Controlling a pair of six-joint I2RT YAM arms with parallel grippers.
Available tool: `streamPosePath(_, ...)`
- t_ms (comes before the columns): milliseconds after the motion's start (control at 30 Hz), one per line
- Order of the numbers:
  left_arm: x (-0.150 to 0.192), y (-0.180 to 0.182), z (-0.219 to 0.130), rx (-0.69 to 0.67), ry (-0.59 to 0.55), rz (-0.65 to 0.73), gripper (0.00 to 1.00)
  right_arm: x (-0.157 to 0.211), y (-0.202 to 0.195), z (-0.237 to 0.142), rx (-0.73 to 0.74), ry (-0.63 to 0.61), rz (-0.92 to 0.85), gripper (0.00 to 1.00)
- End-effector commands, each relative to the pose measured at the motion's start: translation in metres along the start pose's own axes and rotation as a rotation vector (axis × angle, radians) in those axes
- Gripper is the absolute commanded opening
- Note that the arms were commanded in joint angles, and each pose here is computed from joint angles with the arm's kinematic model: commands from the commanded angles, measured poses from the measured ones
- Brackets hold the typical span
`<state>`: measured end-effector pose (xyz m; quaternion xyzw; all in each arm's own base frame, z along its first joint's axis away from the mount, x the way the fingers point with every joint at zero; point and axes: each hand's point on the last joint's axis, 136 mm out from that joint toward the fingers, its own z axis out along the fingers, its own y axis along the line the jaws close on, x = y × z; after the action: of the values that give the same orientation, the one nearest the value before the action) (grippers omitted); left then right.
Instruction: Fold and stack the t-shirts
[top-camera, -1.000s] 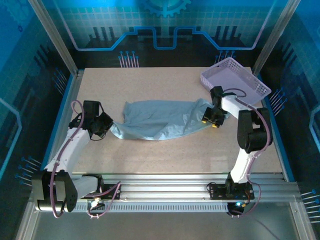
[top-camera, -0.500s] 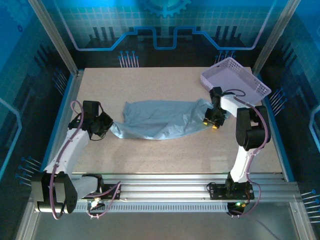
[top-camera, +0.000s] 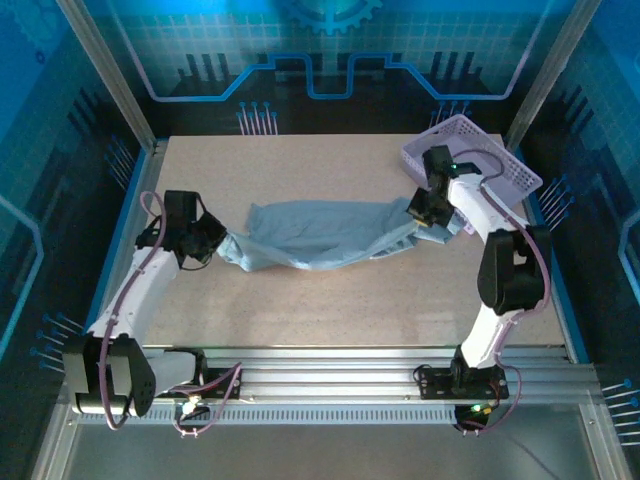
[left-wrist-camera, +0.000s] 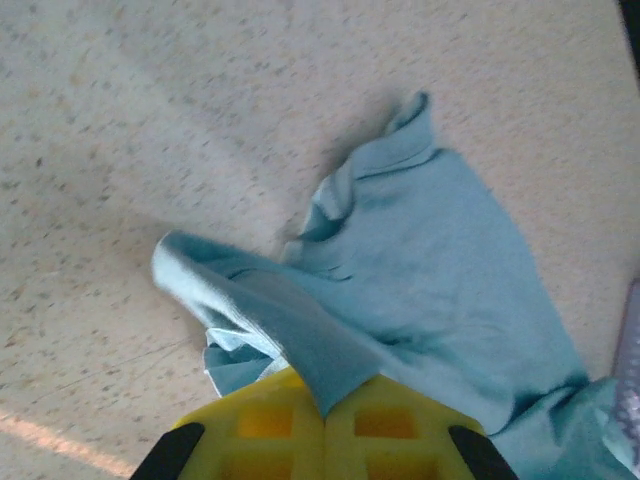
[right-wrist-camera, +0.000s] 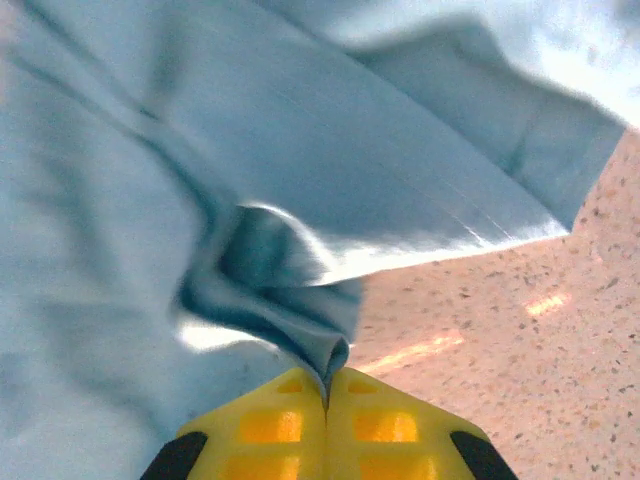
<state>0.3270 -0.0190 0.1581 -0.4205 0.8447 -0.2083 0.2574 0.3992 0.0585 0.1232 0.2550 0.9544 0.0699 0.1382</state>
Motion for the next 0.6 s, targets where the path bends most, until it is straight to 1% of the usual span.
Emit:
streamPosePath(0,-0.025,-0.041,-0.022,0.083,-0.067,0.031,0.00,-0.009,0.014,-0.055,-0.047,-0.077,-0.007,0.00)
streamPosePath(133,-0.054,-0.079,-0.052,0.149,-0.154,0.054,0.00,-0.033,0.038,-0.112,-0.163,-0.204,-0.024,0.00)
streamPosePath(200,-0.068,-0.098,-0.073,0.185,-0.208,0.066,0.00,-0.043,0.045,-0.144,-0.214,-0.280,-0.033,0.00)
streamPosePath(300,-0.082,-0.116,-0.108,0.236,-0.290,0.078,0.00,-0.051,0.048,-0.188,-0.282,-0.393,-0.038,0.00)
streamPosePath(433,-0.089,-0.123,-0.161,0.311,-0.404,0.081,0.00,-0.045,0.039,-0.240,-0.362,-0.512,-0.033,0.00)
streamPosePath(567,-0.088,-0.120,-0.226,0.398,-0.550,0.098,0.00,-0.027,0.019,-0.295,-0.456,-0.655,-0.024,0.00)
